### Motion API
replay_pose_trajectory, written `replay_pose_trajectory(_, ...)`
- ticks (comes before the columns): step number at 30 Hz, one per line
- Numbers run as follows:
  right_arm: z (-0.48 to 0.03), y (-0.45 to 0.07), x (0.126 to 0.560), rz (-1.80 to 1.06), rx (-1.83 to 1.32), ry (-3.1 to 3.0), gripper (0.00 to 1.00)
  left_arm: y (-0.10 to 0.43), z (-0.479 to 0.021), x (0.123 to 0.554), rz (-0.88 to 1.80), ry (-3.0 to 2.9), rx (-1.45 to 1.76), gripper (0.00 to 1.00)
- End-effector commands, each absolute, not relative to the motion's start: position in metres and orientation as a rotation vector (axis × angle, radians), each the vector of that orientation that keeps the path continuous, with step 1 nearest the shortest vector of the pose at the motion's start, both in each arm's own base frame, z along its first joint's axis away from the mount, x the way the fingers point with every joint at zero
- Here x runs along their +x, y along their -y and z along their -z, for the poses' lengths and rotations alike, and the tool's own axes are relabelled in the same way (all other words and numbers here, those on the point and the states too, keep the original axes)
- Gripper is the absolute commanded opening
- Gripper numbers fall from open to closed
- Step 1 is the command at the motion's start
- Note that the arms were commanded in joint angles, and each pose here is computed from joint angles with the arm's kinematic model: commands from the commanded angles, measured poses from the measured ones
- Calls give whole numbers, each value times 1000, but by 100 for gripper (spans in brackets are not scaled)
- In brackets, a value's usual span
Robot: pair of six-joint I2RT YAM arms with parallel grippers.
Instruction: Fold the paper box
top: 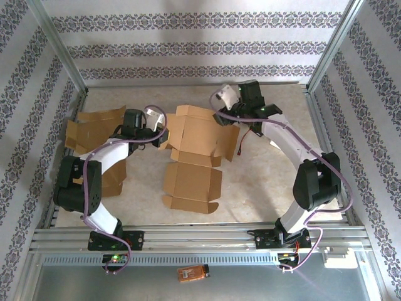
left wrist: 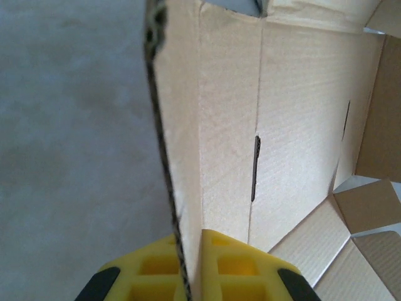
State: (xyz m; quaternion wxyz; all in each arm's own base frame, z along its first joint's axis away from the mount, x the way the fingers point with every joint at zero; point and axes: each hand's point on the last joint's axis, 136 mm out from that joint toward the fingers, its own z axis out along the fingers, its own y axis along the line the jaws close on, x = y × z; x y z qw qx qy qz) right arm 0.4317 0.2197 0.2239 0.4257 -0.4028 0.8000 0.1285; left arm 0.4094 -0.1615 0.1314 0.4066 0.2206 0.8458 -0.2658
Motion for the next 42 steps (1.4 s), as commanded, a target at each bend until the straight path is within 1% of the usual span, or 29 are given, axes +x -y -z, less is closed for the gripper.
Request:
replay_pose_trajectory(1, -227, -241, 421, -279, -1356, -1746, 68, 177, -158, 412, 585, -1908, 742, 0)
replay_pose_trajectory(4, -217, -244, 421, -316, -1418, -1782, 68, 176, -158, 412, 549, -1898, 749, 0)
replay_pose_trajectory(8, -202, -255, 411, -446, -1456, -1809, 62, 176, -158, 411, 537, -1888, 755, 0)
replay_pose_trajectory(10, -196, -257, 414, -457, -1443, -1835, 54, 177, -159, 410, 534, -1880, 760, 0)
replay_pose_trajectory(15, -191, -255, 421, -428, -1421, -1875, 26, 176, -161, 412, 526, -1878, 751, 0)
replay_pose_trajectory(18, -201, -256, 421, -402, -1411, -1854, 17, 175, -163, 413, 514, -1879, 732, 0)
replay_pose_trajectory(20, -207, -257, 423, -335, -1410, -1833, 11, 173, -169, 416, 527, -1885, 681, 1)
replay_pose_trajectory(21, -212, -257, 423, -290, -1418, -1816, 6, 172, -176, 418, 550, -1902, 608, 15)
replay_pose_trajectory(23, -221, -258, 426, -174, -1429, -1768, 1, 170, -194, 421, 657, -1919, 420, 36)
replay_pose_trajectory(25, -231, -257, 433, -15, -1417, -1712, 0, 171, -215, 414, 798, -1901, 237, 58)
replay_pose_trajectory(26, -237, -256, 439, 87, -1411, -1668, 0, 167, -223, 410, 853, -1900, 119, 67)
replay_pose_trajectory(27, -240, -255, 445, 192, -1408, -1630, 0, 160, -228, 406, 895, -1906, -11, 69)
replay_pose_trajectory(29, -245, -252, 457, 367, -1398, -1559, 0, 147, -232, 399, 961, -1916, -243, 70)
replay_pose_trajectory(31, -247, -251, 465, 496, -1401, -1498, 0, 145, -236, 390, 1032, -1934, -371, 70)
replay_pose_trajectory(33, -246, -252, 473, 617, -1409, -1423, 1, 143, -234, 384, 1074, -1988, -501, 67)
replay_pose_trajectory(38, -233, -262, 482, 812, -1417, -1273, 2, 152, -240, 389, 1185, -2033, -628, 59)
replay_pose_trajectory(42, -216, -270, 484, 862, -1420, -1219, 2, 153, -237, 415, 1190, -2009, -669, 54)
